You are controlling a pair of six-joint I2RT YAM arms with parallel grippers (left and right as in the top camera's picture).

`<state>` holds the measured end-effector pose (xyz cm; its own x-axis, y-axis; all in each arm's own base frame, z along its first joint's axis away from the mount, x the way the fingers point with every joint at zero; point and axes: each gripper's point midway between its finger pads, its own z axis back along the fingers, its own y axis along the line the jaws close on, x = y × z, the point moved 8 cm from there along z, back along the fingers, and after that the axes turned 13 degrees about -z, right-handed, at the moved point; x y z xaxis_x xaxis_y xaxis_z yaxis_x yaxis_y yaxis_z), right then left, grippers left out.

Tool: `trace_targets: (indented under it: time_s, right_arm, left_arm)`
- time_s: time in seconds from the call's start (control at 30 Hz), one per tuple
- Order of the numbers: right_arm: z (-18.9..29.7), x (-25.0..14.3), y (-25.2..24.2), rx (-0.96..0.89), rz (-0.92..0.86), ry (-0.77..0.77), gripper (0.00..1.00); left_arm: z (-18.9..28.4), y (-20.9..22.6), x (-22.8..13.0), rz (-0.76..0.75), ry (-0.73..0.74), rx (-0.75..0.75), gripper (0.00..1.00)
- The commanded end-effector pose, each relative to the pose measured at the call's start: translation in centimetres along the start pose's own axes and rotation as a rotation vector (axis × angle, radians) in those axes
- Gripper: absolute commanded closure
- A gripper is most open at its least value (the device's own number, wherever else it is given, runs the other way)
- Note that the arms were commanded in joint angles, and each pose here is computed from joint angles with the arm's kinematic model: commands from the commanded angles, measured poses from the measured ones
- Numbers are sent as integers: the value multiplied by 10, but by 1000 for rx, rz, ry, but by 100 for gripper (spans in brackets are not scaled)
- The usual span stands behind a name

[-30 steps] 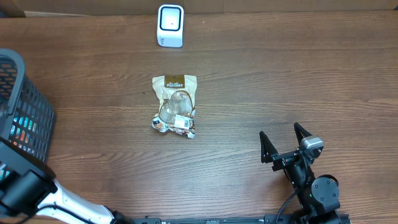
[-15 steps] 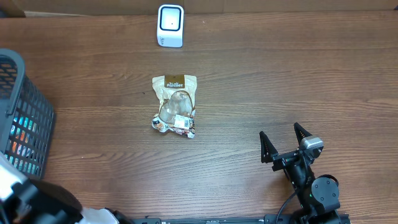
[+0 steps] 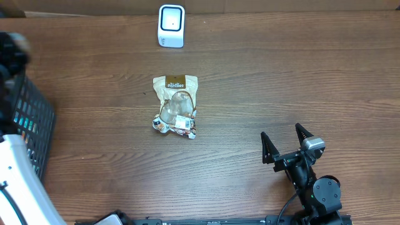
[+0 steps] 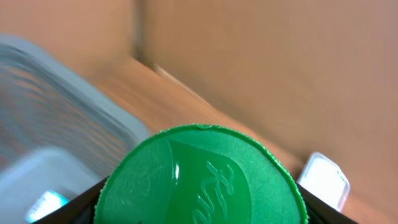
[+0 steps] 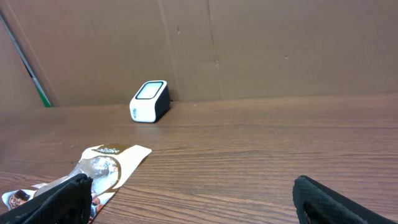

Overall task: Scan the item barcode
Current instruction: 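Carry the jar with the left gripper and set it right of the bag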

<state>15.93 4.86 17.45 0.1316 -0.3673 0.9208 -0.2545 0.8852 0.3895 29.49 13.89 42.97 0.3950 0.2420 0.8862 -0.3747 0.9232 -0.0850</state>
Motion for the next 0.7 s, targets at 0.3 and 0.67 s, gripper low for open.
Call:
trace_targets:
  time_s: [0.3,0.67]
  right_arm:
    - [0,-2,-1,-4,8,-5,0]
    - [0,-2,-1,-4,8,-5,0]
  left_arm:
    - [-14,-196,-88,-383,345,-468,30]
    - [-48,-339,-233,-662,646,-640,28]
